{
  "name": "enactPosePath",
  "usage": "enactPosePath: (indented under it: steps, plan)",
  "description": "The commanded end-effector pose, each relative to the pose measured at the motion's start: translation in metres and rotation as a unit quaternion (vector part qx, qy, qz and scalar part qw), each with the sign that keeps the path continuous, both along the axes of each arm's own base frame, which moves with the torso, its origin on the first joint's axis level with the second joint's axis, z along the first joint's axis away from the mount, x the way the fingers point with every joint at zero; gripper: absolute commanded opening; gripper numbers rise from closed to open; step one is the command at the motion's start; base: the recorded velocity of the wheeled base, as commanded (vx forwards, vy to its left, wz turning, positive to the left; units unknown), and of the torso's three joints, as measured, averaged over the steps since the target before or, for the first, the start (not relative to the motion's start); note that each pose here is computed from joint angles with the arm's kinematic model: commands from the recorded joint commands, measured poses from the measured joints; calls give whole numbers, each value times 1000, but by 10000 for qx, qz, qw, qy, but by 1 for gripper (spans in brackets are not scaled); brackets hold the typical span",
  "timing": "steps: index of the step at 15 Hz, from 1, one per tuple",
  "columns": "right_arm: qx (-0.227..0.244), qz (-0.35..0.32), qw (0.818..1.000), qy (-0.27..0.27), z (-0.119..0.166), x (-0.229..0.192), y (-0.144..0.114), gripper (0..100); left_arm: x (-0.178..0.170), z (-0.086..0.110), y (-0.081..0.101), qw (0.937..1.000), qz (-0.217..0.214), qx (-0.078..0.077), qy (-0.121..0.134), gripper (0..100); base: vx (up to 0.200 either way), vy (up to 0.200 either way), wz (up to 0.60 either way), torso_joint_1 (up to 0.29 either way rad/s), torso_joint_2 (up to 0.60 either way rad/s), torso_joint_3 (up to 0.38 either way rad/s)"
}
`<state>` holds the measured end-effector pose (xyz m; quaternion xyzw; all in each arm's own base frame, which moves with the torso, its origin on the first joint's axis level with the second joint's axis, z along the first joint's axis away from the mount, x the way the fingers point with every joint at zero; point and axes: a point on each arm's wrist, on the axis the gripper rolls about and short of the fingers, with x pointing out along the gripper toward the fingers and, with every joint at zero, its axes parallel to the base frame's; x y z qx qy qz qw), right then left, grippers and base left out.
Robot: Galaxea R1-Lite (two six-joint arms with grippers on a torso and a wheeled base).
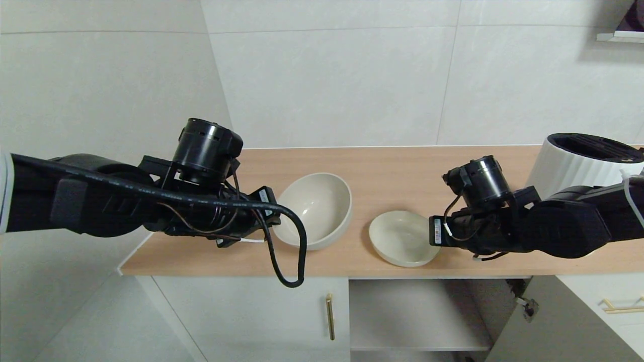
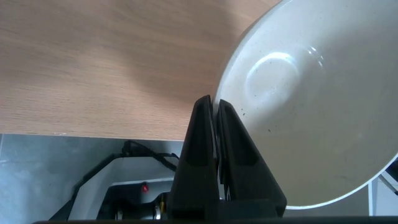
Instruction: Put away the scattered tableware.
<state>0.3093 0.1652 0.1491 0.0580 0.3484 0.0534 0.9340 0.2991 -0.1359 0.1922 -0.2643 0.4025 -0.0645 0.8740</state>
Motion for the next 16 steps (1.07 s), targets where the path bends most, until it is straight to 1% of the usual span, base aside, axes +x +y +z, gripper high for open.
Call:
enactPosePath:
  steps: [1,4,5,6,7,8,9,10,11,13,15,16]
  plan:
    - [11,1,10000,-17,1,-1,0,0,-1,2,1,10000,2,-16,-30,0,0,0,0,0,0,0]
    - [136,24,9998,-170,17,-9,-5,0,-12,8,5,10000,-24,-25,-94,0,0,0,0,0,0,0]
    - [196,30,9994,-268,27,-18,-10,0,-19,11,9,9998,-111,50,-165,0,0,0,0,0,0,0]
    - [264,57,9988,-408,39,-32,-18,0,-30,12,14,9992,-263,196,-236,0,0,0,0,0,0,0]
    - [323,105,9985,-437,47,-43,-23,0,-40,14,18,9984,-392,261,-313,0,0,0,0,0,0,0]
    - [341,146,9985,-400,51,-49,-27,0,-46,16,20,9979,-470,267,-355,0,0,0,0,0,0,0]
    - [387,253,9986,-262,57,-58,-32,0,-55,19,24,9970,-614,236,-420,0,0,0,0,0,0,0]
    - [513,457,9976,-46,61,-66,-38,0,-65,26,27,9950,-838,103,-533,0,0,0,0,0,0,0]
    - [558,543,9970,31,62,-70,-39,0,-69,31,29,9940,-914,24,-599,0,0,0,0,0,0,0]
    - [526,561,9970,94,63,-73,-41,0,-71,32,30,9938,-913,12,-636,0,0,0,0,0,0,0]
    - [517,552,9971,115,62,-73,-41,0,-70,31,30,9939,-914,19,-614,0,0,0,0,0,0,0]
    - [489,539,9972,161,58,-73,-42,0,-68,30,29,9940,-914,27,-592,0,-200,0,0,2,2,7]
